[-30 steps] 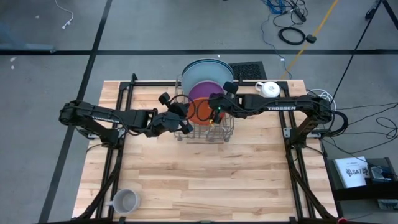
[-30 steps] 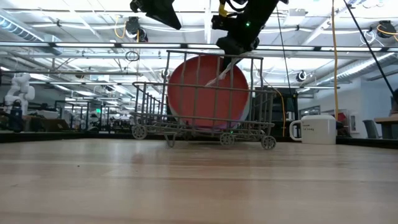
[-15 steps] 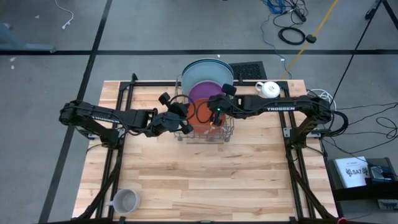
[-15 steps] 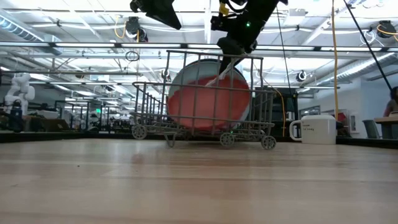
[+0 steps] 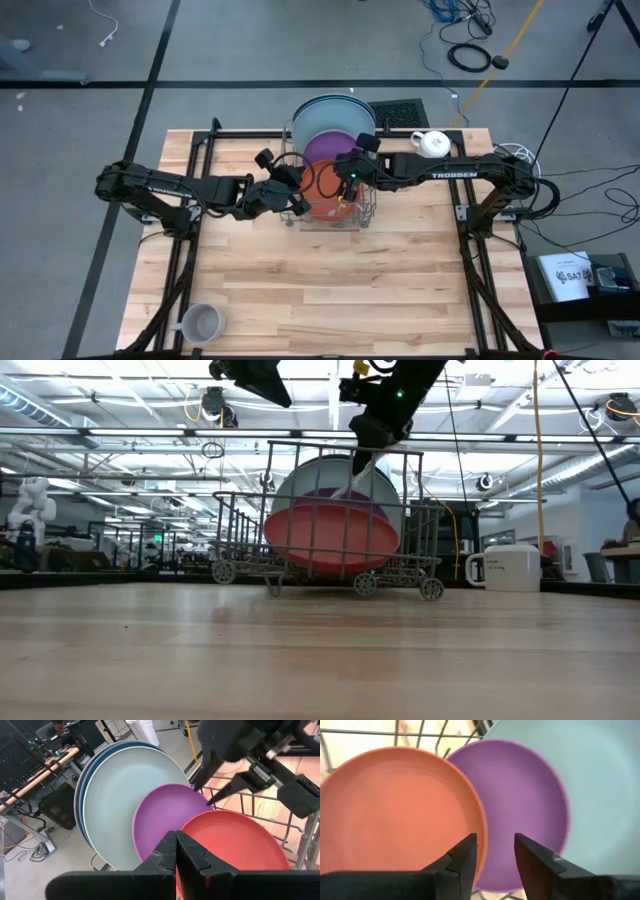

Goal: Sort dishes
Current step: Put the orange plate into the dish rack

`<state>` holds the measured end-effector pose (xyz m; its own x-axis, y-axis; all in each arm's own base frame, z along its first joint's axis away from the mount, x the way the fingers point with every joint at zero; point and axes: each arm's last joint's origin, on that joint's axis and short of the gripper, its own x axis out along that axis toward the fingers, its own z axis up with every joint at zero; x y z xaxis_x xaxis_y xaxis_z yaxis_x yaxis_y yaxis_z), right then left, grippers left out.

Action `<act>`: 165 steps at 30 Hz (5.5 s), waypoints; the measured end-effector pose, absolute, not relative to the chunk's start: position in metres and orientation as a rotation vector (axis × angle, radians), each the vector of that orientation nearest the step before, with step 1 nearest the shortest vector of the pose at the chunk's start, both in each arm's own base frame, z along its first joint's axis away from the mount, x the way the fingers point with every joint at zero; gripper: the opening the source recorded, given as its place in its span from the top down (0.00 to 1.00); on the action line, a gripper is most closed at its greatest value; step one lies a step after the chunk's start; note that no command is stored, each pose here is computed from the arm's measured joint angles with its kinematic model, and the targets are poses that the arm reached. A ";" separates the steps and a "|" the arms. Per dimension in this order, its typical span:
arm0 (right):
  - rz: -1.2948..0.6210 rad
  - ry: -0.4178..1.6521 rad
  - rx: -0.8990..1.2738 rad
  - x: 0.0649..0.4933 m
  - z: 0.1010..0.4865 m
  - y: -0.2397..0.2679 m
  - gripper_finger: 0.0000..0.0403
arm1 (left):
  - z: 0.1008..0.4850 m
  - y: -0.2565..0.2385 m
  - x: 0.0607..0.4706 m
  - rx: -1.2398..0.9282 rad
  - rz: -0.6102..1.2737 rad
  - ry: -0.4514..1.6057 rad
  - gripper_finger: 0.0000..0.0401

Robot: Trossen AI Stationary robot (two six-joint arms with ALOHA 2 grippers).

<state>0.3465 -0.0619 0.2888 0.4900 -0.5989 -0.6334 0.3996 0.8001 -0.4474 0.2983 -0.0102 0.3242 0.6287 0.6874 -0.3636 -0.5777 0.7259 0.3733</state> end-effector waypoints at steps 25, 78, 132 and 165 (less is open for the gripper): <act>-0.491 0.578 -0.383 0.261 0.391 -0.015 0.69 | 0.304 0.083 0.298 0.121 0.451 0.713 1.00; -0.439 0.638 -0.389 0.236 0.394 -0.003 0.69 | 0.313 0.085 0.357 0.616 0.646 0.689 1.00; -0.453 0.605 -0.350 0.238 0.396 -0.003 0.69 | 0.217 0.015 0.390 0.826 0.857 0.696 0.88; -0.313 0.799 -0.361 0.308 0.338 -0.046 0.97 | 0.220 0.015 0.390 0.816 0.959 0.702 0.52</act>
<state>0.3076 -0.0460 0.3380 0.6576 -0.4038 -0.6360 0.1358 0.8939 -0.4272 0.3901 0.0150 0.2195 0.4080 0.8998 -0.1547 -0.4199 0.3354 0.8433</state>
